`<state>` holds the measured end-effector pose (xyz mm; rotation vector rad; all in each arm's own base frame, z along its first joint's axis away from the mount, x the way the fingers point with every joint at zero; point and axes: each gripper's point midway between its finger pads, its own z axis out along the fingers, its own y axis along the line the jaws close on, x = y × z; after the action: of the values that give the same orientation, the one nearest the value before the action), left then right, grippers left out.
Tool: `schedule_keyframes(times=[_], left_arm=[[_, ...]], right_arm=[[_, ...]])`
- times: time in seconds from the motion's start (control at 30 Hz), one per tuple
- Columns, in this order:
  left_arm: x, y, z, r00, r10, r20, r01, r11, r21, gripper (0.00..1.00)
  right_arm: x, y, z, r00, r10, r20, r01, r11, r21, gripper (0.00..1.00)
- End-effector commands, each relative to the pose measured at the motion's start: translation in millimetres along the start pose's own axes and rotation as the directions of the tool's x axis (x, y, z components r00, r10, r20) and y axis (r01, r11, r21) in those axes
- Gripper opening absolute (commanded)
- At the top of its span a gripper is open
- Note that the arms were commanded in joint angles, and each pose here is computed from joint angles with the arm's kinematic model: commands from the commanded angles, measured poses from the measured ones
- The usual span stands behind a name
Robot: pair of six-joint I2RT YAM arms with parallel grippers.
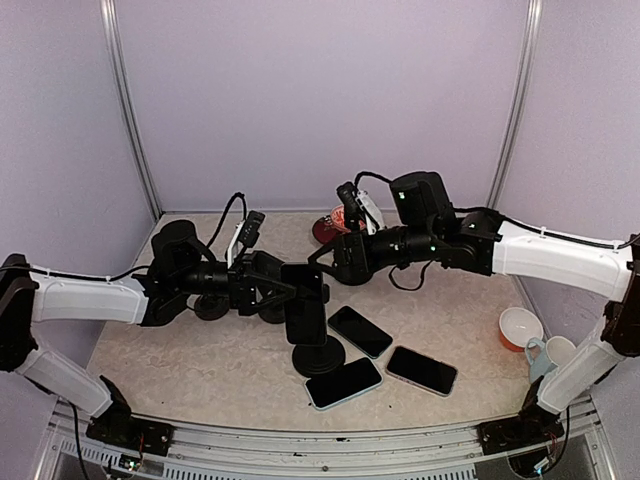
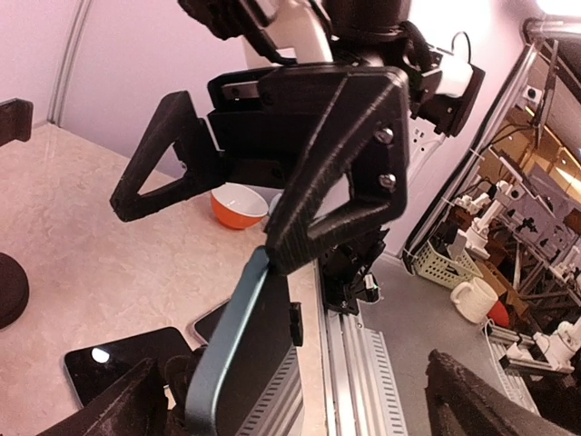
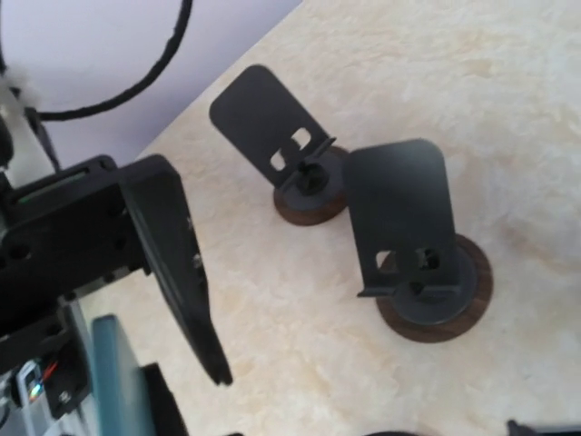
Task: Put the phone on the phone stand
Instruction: Install the phone on the phone stand, then pick up the phone stand with the phone from the center of the board.
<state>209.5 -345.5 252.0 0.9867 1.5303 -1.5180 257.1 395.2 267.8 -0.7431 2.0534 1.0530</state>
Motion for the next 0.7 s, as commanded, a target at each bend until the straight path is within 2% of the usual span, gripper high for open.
schedule_keyframes(times=[0.0, 0.33, 0.67], left_arm=[[-11, -4, -10, 0.999, 0.035, 0.034, -0.035, 0.999, -0.017, 0.99], [-7, -3, -29, 0.997, 0.036, 0.064, -0.031, 0.997, -0.074, 0.99], [-14, 23, -85, 0.973, 0.028, 0.230, 0.047, 0.948, -0.314, 0.99]], right_arm=[[-20, 0, -15, 0.998, 0.007, 0.066, -0.018, 0.985, 0.174, 1.00], [-40, 25, -11, 0.991, -0.023, 0.132, -0.024, 0.939, 0.343, 1.00], [-31, 40, 18, 0.992, -0.062, 0.110, -0.008, 0.839, 0.544, 1.00]])
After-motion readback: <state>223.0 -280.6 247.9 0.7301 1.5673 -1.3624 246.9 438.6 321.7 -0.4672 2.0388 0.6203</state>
